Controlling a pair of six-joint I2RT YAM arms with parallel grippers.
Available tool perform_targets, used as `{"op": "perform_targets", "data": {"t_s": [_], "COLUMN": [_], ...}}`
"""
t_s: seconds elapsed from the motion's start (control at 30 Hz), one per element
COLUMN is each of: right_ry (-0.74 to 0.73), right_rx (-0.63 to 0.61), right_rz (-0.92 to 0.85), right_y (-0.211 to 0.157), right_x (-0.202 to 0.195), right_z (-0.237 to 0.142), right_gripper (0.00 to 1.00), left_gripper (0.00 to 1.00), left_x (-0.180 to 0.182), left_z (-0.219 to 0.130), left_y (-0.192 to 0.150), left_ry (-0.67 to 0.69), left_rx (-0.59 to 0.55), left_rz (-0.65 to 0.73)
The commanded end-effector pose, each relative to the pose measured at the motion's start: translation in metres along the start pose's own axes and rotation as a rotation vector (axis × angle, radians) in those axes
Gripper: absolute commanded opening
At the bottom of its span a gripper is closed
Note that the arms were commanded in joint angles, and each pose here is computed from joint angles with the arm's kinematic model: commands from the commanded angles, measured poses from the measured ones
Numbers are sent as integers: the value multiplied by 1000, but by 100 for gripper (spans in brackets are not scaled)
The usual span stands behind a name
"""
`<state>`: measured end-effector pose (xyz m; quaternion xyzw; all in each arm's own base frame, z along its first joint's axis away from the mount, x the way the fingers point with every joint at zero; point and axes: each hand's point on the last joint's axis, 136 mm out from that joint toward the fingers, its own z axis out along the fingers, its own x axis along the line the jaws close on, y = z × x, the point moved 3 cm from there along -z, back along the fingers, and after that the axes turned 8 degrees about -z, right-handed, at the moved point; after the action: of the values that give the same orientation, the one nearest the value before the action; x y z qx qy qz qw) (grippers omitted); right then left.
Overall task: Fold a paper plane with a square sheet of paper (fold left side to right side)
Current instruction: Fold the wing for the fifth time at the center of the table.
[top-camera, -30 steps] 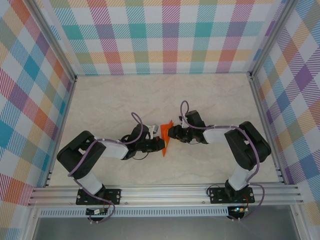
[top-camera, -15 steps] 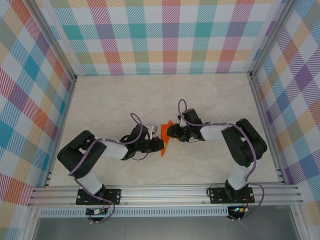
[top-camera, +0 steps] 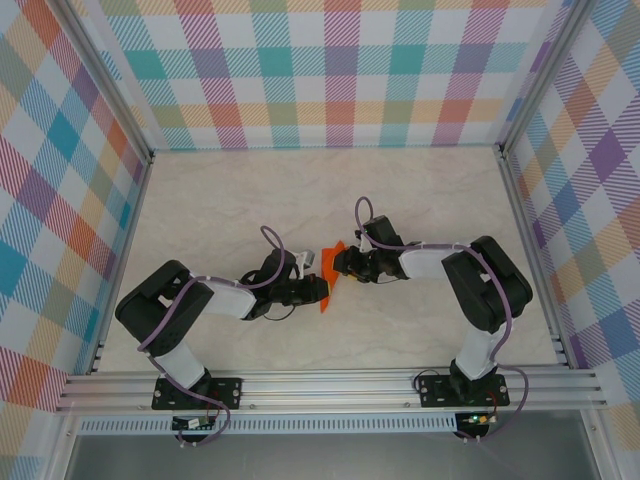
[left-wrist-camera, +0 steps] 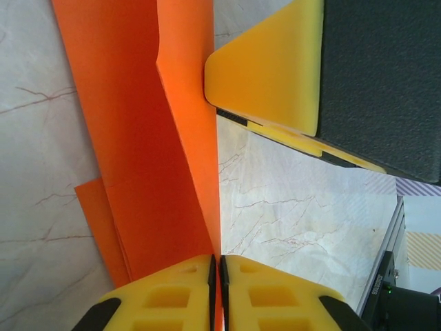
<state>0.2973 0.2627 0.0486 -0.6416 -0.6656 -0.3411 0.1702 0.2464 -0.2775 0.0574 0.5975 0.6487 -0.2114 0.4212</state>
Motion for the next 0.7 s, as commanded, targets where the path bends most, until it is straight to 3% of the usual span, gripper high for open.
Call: {"op": "perform_targets", "data": {"t_s": [0.0,0.47,0.67], "right_ry": [-56,-64,-68], "right_rx": [43,47,42], "right_rz": [28,34,39], "right_y": [-12,-13,-14], "right_x": [-14,-16,-17], "right_z": [10,10,9], "right_gripper": [41,41,41], "left_gripper": [16,39,43], "left_x": [-6,-20,-13], "left_z": [-5,-25,-37], "left_y": [7,21,39], "left_ry": [-15,-29,5], "left_rx": [-9,-60,-95], "left_rz": [11,13,-32]}}
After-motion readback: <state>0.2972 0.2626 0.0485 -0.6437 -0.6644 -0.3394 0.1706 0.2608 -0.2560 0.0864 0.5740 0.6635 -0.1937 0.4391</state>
